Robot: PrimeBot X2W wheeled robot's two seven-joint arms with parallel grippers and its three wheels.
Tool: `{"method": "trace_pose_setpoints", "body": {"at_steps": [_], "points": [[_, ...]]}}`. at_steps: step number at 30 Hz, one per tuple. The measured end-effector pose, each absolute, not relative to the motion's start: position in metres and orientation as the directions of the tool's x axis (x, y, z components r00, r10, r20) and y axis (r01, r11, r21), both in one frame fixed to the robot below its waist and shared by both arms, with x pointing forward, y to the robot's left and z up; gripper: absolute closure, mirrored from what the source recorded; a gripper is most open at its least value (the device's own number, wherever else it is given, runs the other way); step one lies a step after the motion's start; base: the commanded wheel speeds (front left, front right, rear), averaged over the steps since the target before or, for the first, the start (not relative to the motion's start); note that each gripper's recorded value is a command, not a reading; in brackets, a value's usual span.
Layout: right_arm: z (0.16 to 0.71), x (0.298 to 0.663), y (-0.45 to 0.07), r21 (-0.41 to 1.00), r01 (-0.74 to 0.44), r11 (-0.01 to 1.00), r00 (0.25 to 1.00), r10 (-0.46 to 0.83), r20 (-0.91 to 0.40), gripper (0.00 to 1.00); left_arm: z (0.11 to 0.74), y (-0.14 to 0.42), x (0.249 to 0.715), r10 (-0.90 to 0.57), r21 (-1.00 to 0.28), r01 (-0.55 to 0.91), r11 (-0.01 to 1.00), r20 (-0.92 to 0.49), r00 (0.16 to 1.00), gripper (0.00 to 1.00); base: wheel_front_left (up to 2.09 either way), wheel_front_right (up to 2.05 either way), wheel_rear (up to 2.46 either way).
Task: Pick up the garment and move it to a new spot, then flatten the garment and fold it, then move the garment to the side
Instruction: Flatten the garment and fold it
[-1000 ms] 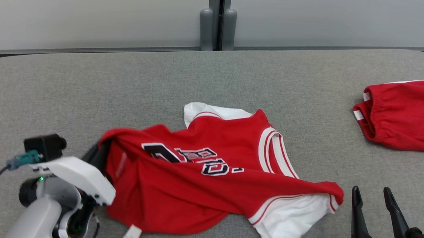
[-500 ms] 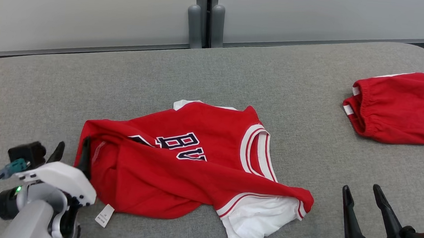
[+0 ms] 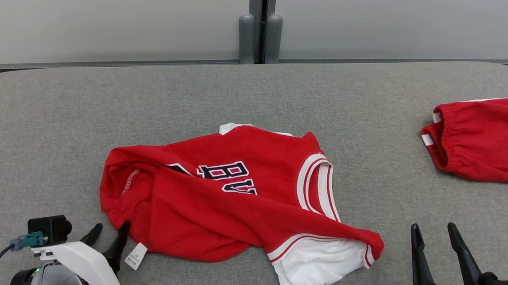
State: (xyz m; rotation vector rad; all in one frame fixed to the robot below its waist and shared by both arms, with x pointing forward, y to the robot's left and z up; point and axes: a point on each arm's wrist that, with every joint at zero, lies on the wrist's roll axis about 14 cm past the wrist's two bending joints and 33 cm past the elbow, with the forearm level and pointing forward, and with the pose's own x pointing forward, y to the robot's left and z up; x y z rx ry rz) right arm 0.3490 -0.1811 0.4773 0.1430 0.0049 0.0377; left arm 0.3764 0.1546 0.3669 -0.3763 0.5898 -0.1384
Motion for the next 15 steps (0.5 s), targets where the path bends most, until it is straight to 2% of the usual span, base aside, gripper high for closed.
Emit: {"method": "trace_pose_setpoints", "body": {"at_steps": [6,7,8,9,10,11,15], "points": [[0.476,0.348,-0.181,0.137,-0.037,0.99,0.999,0.039,-0.008,0.0,0.367,0.146,0.375,-0.263,-0.409,0.035,0.912,-0.516,0.815,0.02,0.0,0.0,0.0],[0.476,0.348,-0.181,0.137,-0.036,0.99,0.999,0.037,-0.008,0.0,0.367,0.144,0.375,-0.267,-0.411,0.038,0.911,-0.516,0.814,0.12,0.0,0.0,0.0],[0.476,0.347,-0.182,0.137,-0.035,0.99,0.999,0.036,-0.008,0.0,0.367,0.143,0.375,-0.27,-0.413,0.04,0.91,-0.516,0.813,0.48,0.0,0.0,0.0],[0.476,0.347,-0.183,0.137,-0.032,0.99,0.999,0.034,-0.008,0.0,0.367,0.14,0.375,-0.28,-0.418,0.048,0.907,-0.514,0.811,0.48,0.0,0.0,0.0],[0.476,0.347,-0.183,0.137,-0.031,0.99,0.999,0.032,-0.007,0.0,0.366,0.137,0.374,-0.292,-0.421,0.058,0.905,-0.518,0.804,0.69,0.0,0.0,0.0],[0.476,0.346,-0.184,0.136,-0.028,0.99,1.0,0.03,-0.007,0.0,0.366,0.134,0.374,-0.3,-0.425,0.064,0.903,-0.518,0.801,1.0,0.0,0.0,0.0],[0.477,0.345,-0.187,0.135,-0.02,0.991,1.0,0.021,-0.003,0.0,0.368,0.127,0.371,-0.326,-0.441,0.082,0.894,-0.513,0.794,1.0,0.0,0.0,0.0]]}}
